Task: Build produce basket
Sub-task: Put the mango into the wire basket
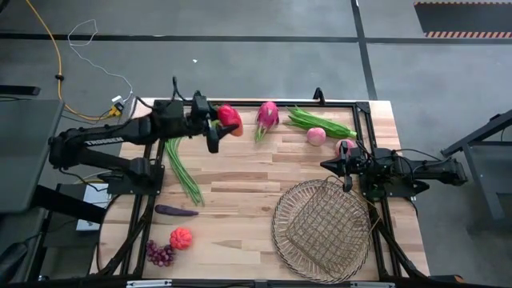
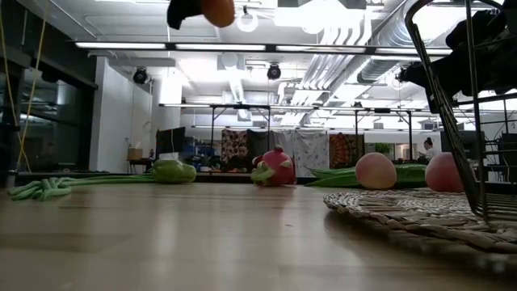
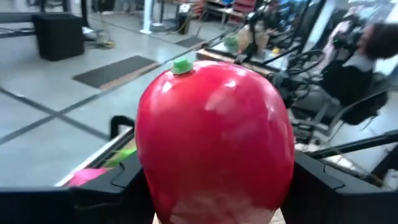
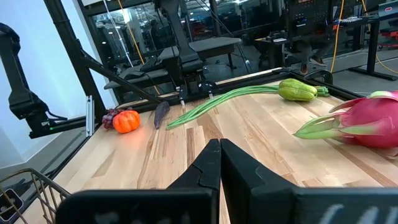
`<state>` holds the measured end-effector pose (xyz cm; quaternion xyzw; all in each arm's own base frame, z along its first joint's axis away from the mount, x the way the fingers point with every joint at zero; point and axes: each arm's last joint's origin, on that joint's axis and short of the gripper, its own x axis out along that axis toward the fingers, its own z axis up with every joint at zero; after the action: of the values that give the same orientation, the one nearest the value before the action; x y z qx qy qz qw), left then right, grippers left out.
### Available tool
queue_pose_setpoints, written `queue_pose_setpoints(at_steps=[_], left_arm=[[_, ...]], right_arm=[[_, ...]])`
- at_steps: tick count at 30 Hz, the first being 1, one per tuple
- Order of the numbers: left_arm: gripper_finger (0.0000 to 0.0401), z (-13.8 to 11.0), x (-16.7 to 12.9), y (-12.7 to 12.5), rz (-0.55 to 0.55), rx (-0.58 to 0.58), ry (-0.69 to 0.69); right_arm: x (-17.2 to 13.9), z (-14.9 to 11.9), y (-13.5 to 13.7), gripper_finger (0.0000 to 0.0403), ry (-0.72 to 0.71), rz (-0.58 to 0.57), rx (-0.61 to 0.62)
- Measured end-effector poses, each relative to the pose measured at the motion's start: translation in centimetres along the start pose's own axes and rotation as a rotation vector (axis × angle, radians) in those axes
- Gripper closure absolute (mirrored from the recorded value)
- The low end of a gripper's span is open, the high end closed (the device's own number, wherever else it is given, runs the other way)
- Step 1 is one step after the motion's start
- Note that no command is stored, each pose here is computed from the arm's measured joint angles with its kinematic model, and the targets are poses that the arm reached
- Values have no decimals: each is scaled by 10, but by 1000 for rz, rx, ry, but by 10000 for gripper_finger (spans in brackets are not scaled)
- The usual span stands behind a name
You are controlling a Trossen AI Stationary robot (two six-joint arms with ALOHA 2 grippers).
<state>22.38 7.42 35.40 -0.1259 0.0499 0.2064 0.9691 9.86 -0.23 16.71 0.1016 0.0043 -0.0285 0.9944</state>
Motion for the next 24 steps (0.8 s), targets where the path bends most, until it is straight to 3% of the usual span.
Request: queue_pose_setpoints(at_steps=[6, 12, 15, 19, 24], left_arm=[[164, -49, 13, -12, -154, -186, -76], [164, -55, 9, -23, -187, -200, -121], [164, -47, 6, -26, -214, -187, -141], [162, -36, 4, -32, -275, -186, -157], [160, -25, 1, -39, -344, -195, -171]], right_arm=[[0, 0, 0, 403, 0, -1, 0], [0, 2, 0, 403, -21, 1, 17], [-1, 15, 3, 403, -161, 37, 191], [-9, 40, 3, 403, -467, 7, 455], [-20, 57, 1, 403, -715, -70, 490]])
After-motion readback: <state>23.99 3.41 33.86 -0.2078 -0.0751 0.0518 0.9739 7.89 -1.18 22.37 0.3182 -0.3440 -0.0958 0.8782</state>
